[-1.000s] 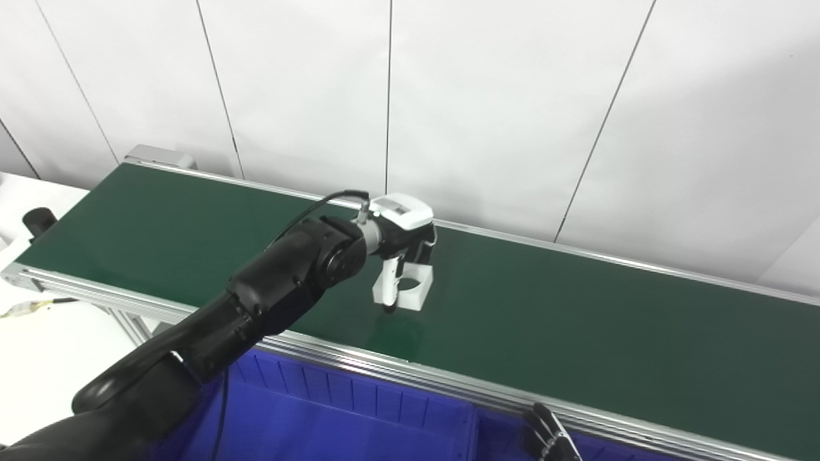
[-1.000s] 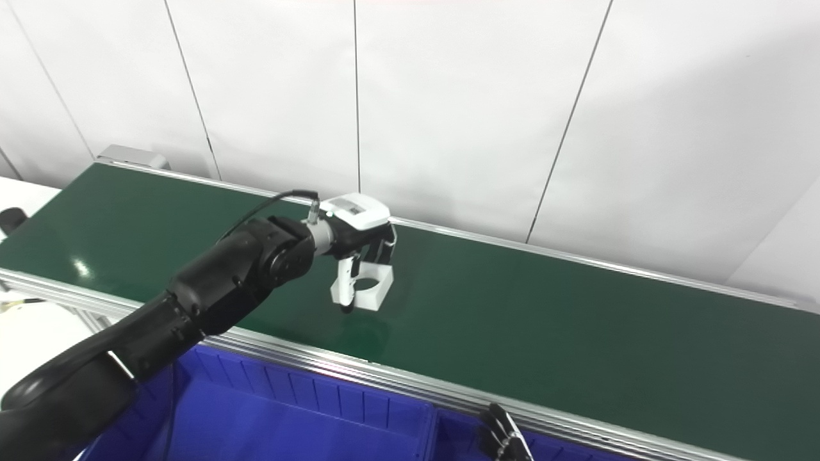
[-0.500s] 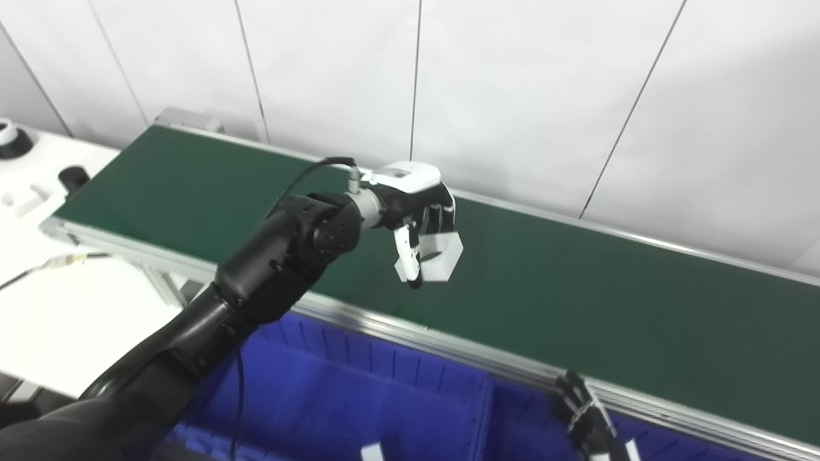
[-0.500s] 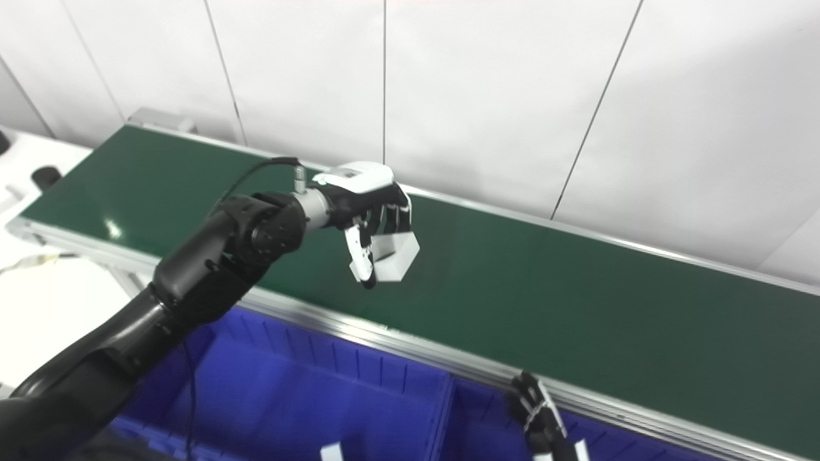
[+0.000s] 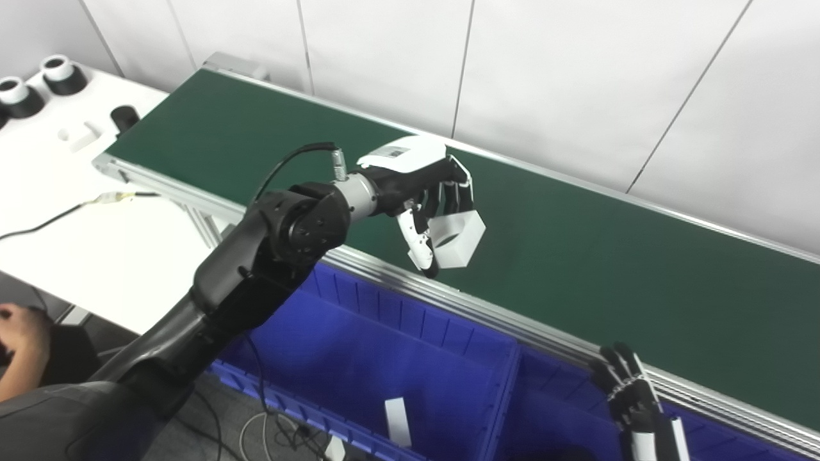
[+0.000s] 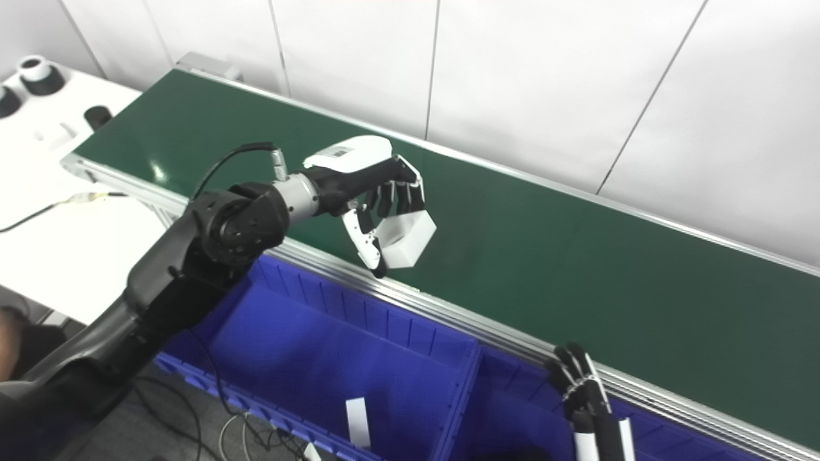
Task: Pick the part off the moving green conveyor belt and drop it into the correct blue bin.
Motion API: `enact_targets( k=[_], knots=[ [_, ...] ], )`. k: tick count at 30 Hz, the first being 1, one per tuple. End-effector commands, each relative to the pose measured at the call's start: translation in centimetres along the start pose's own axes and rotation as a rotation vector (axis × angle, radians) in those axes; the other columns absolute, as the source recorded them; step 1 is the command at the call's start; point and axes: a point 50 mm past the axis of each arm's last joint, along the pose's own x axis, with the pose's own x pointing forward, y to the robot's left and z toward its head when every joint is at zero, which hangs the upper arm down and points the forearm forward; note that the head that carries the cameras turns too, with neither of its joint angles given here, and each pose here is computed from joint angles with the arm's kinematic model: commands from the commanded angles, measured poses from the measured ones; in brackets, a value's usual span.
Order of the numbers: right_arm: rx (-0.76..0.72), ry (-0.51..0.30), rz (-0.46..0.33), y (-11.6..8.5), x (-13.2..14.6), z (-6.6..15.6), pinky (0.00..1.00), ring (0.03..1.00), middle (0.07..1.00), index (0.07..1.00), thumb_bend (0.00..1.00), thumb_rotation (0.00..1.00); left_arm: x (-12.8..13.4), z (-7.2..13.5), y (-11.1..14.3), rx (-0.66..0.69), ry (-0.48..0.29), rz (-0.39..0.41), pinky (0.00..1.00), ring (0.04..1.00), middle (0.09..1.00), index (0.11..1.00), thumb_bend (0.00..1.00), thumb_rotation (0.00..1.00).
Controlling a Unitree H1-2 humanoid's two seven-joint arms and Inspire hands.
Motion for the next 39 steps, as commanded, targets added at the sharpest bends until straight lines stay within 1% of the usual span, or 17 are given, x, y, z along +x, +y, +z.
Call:
enact_targets(
  k=[1,3,4,6,9,11,13,14,17,21,24,27,29,33,35,37,39],
  knots=[
    [-0.011,-0.087,0.013,-0.2,0.8,1.4,0.83,0.847,0.892,0.923,0.73,0.86,-1.3,0.0,0.8,0.001,0.006,0.084,0.36,0.418,0.47,0.499,0.52,0.0],
    [-0.01,-0.088,0.01,-0.2,0.8,1.4,0.83,0.843,0.889,0.92,0.74,0.85,-2.2,0.0,0.4,-0.009,0.011,0.096,0.34,0.41,0.47,0.498,0.52,0.0],
    [-0.007,-0.089,0.012,-0.3,0.7,1.4,0.83,0.846,0.891,0.92,0.73,0.85,-2.9,0.0,0.0,-0.01,0.018,0.096,0.29,0.361,0.442,0.506,0.52,0.0],
    [-0.004,-0.089,0.014,-0.5,0.6,1.4,0.83,0.847,0.892,0.92,0.72,0.85,-4.1,-0.1,-0.4,-0.008,0.036,0.084,0.25,0.325,0.425,0.512,0.52,0.0],
    [0.0,-0.089,0.014,-0.7,0.4,1.3,0.83,0.842,0.889,0.915,0.71,0.84,-5.7,-0.4,-0.9,-0.008,0.062,0.068,0.27,0.34,0.429,0.513,0.52,0.0],
    [0.002,-0.088,0.013,-0.8,0.4,1.3,0.82,0.841,0.889,0.914,0.71,0.83,-6.7,-0.6,-1.3,0.025,0.091,0.049,0.3,0.36,0.437,0.509,0.52,0.0],
    [0.008,-0.088,0.012,-0.9,0.4,1.2,0.82,0.84,0.886,0.908,0.71,0.82,-7.4,-0.9,-1.9,0.084,0.122,0.029,0.25,0.315,0.459,0.495,0.53,0.0],
    [0.01,-0.089,0.012,-0.9,0.4,1.2,0.82,0.841,0.886,0.907,0.71,0.81,-7.7,-1.1,-2.3,0.123,0.131,0.021,0.23,0.295,0.443,0.497,0.52,0.0],
    [0.015,-0.09,0.014,-1.1,0.6,1.2,0.83,0.843,0.885,0.905,0.72,0.81,-8.2,-2.2,-4.1,0.214,0.15,0.011,0.23,0.294,0.412,0.506,0.52,0.0],
    [0.012,-0.083,0.011,-1.4,0.6,1.0,0.83,0.837,0.881,0.903,0.72,0.81,-8.6,-3.8,-6.0,0.25,0.187,0.0,0.22,0.291,0.401,0.501,0.52,0.0],
    [0.009,-0.084,0.005,-1.5,0.6,1.1,0.83,0.834,0.878,0.898,0.7,0.81,-8.9,-5.0,-7.1,0.265,0.226,0.001,0.23,0.308,0.406,0.501,0.52,0.0],
    [0.007,-0.085,0.002,-1.5,0.6,1.1,0.82,0.832,0.877,0.895,0.69,0.8,-9.0,-5.9,-7.8,0.275,0.252,0.009,0.25,0.323,0.41,0.502,0.52,0.0],
    [0.008,-0.086,0.002,-1.5,0.6,1.1,0.82,0.833,0.878,0.895,0.69,0.8,-9.1,-6.4,-8.0,0.28,0.267,0.02,0.23,0.301,0.399,0.5,0.52,0.0],
    [0.015,-0.089,0.006,-1.5,0.5,1.1,0.82,0.834,0.88,0.894,0.69,0.79,-9.3,-7.4,-8.1,0.291,0.288,0.045,0.23,0.305,0.401,0.501,0.52,0.0],
    [0.015,-0.088,0.008,-1.5,0.5,1.0,0.82,0.83,0.878,0.895,0.69,0.79,-9.3,-7.9,-8.1,0.284,0.31,0.04,0.22,0.302,0.403,0.501,0.52,0.0],
    [0.017,-0.088,0.008,-1.5,0.5,1.0,0.82,0.83,0.878,0.894,0.69,0.78,-9.2,-8.2,-8.1,0.277,0.33,0.032,0.24,0.329,0.418,0.501,0.52,0.0],
    [0.013,-0.089,0.007,-1.5,0.5,1.1,0.81,0.828,0.877,0.894,0.7,0.78,-8.9,-8.6,-8.3,0.28,0.33,0.029,0.25,0.335,0.424,0.502,0.52,0.0]
  ],
)
